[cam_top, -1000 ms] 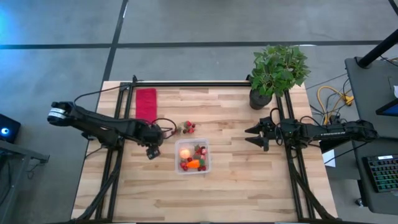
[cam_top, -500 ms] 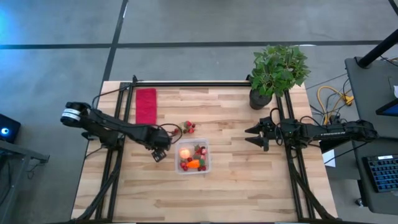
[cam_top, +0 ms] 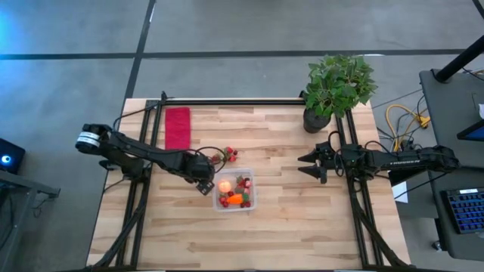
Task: Pick and placing Produce into tupperware
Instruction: Put the pink peach into the transparent bin
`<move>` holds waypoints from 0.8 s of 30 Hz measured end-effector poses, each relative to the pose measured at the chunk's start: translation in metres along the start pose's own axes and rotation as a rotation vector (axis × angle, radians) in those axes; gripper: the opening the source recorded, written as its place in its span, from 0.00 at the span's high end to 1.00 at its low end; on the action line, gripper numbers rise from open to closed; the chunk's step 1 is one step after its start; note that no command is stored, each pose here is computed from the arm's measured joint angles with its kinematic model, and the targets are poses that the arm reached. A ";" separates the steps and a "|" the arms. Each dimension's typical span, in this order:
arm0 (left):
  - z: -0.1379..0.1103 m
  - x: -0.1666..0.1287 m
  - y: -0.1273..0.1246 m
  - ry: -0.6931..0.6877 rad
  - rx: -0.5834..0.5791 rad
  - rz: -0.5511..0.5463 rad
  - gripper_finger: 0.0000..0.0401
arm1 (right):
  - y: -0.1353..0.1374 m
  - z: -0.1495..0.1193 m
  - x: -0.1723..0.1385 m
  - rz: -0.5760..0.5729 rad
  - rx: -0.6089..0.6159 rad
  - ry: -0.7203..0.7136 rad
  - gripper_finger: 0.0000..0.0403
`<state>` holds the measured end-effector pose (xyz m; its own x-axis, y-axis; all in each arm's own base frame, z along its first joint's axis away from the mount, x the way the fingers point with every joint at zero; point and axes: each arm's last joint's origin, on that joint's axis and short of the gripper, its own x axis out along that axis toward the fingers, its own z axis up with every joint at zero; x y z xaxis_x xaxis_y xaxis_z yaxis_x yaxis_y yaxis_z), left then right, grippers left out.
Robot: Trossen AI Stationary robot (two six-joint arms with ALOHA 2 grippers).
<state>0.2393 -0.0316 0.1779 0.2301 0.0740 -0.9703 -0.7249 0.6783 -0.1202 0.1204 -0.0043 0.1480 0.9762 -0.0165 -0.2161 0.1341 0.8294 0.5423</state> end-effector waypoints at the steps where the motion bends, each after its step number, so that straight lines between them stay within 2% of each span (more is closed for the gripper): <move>1: 0.000 0.002 -0.001 0.003 -0.001 0.007 0.39 | 0.000 0.000 0.000 0.000 0.000 0.000 0.28; 9: -0.002 0.022 0.000 0.062 0.008 0.099 0.39 | 0.000 0.000 0.000 0.000 0.000 0.000 0.27; 17: -0.003 0.030 -0.001 0.100 0.021 0.114 0.39 | 0.000 0.000 0.000 0.000 0.000 0.000 0.28; 24: -0.002 0.030 -0.001 0.083 0.022 0.110 0.55 | 0.000 0.000 0.000 0.000 0.000 0.000 0.27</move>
<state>0.2457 -0.0315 0.1489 0.0945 0.0888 -0.9916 -0.7285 0.6850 -0.0080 0.1204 -0.0043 0.1480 0.9762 -0.0167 -0.2161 0.1342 0.8294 0.5423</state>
